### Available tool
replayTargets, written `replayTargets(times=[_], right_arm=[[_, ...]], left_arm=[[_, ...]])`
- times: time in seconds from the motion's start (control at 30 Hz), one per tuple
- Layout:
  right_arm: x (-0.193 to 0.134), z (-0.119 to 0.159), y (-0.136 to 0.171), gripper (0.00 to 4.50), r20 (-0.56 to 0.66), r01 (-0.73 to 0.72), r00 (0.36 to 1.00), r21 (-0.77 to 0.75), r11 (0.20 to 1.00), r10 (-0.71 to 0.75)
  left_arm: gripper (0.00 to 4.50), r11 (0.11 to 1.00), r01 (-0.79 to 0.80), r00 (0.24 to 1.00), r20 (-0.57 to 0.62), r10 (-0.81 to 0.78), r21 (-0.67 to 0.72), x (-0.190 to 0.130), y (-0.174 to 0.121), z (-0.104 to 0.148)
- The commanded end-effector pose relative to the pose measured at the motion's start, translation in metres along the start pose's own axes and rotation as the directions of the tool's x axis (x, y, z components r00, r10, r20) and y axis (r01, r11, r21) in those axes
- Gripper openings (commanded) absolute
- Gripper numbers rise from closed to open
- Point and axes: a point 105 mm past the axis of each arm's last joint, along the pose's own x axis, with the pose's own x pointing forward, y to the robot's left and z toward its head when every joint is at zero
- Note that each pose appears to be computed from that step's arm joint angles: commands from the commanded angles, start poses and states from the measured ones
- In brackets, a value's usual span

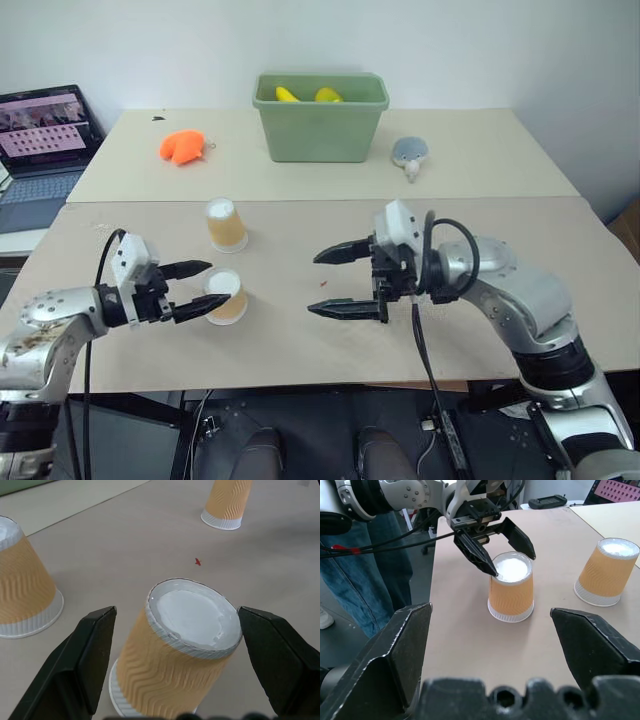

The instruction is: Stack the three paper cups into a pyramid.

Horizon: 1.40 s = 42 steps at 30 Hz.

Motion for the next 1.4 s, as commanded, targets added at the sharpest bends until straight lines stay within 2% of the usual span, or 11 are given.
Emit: replayTargets(times=[0.03, 0.37, 0.93, 1.27, 1.4], right_arm=[[-0.004, 0.012, 0.001, 4.48, 0.04, 0.023, 0.999, -0.039, 0.999, -0.021], [-0.006, 0.01, -0.003, 4.48, 0.024, 0.045, 0.999, -0.053, 0.998, -0.044], [-0.008, 0.013, -0.009, 4.48, 0.022, 0.053, 0.998, -0.056, 0.997, -0.051], [-0.007, 0.008, -0.009, 4.48, 0.026, 0.071, 0.997, -0.039, 0.997, -0.07], [-0.006, 0.006, -0.01, 4.48, 0.027, 0.075, 0.997, -0.033, 0.997, -0.074]], left_arm=[[4.1, 1.0, -0.006, 0.999, -0.037, 0.006, 0.011, 0.0, 0.004, -0.005], [4.1, 0.997, -0.074, 0.997, -0.02, 0.075, 0.022, -0.008, 0.018, 0.0], [4.1, 0.999, -0.048, 0.997, -0.053, 0.048, 0.015, -0.017, 0.005, -0.005], [4.1, 0.997, -0.059, 0.997, -0.048, 0.061, 0.041, -0.017, 0.016, 0.006], [4.1, 0.997, -0.053, 0.999, 0.003, 0.053, 0.049, -0.017, 0.017, 0.025]])
